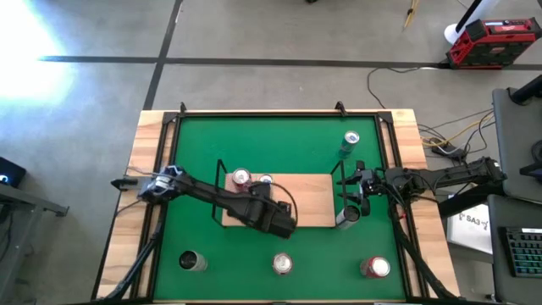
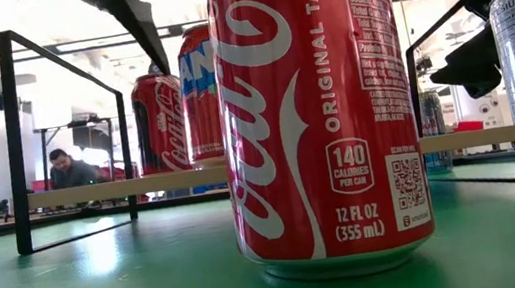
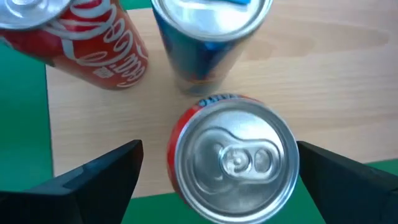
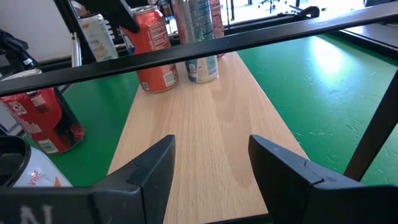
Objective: Place canned beverage on shelf
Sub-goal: Put the top orange soda can on the shelf
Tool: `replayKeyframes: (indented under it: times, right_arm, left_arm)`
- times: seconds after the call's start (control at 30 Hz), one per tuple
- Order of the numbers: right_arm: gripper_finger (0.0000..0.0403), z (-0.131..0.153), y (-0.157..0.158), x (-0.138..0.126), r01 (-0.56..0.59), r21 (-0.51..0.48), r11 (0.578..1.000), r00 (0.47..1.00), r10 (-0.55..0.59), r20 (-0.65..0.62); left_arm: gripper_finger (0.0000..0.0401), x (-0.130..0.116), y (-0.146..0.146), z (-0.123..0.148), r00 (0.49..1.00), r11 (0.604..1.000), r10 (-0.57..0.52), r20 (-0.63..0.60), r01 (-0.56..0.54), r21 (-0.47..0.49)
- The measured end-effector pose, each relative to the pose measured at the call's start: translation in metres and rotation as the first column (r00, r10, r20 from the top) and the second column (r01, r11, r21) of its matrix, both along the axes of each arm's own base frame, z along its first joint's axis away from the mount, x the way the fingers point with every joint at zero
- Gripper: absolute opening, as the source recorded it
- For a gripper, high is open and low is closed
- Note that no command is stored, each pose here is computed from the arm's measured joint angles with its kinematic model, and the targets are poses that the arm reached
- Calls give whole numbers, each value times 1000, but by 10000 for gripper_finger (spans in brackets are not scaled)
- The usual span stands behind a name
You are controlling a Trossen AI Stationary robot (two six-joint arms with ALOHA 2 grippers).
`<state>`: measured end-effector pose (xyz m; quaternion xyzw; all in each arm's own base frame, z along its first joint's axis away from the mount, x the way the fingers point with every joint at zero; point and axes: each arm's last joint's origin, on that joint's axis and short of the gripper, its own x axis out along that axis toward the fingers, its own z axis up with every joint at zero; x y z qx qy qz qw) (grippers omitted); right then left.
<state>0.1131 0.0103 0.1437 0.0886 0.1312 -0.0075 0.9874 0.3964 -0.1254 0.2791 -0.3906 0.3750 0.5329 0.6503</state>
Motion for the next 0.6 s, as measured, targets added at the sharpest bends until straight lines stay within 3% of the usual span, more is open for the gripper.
replayKeyframes:
  times: [0.2, 0.6]
  right_arm:
    - [196, 0, 0, 0, 0, 0, 1000, 1000, 0, 0]
    - [196, 0, 0, 0, 0, 0, 1000, 1000, 0, 0]
  left_arm:
    - [399, 3, -10, -15, 1000, 996, 20, 11, -21, 91]
    - [398, 8, -12, -36, 993, 987, 116, -4, -115, 109]
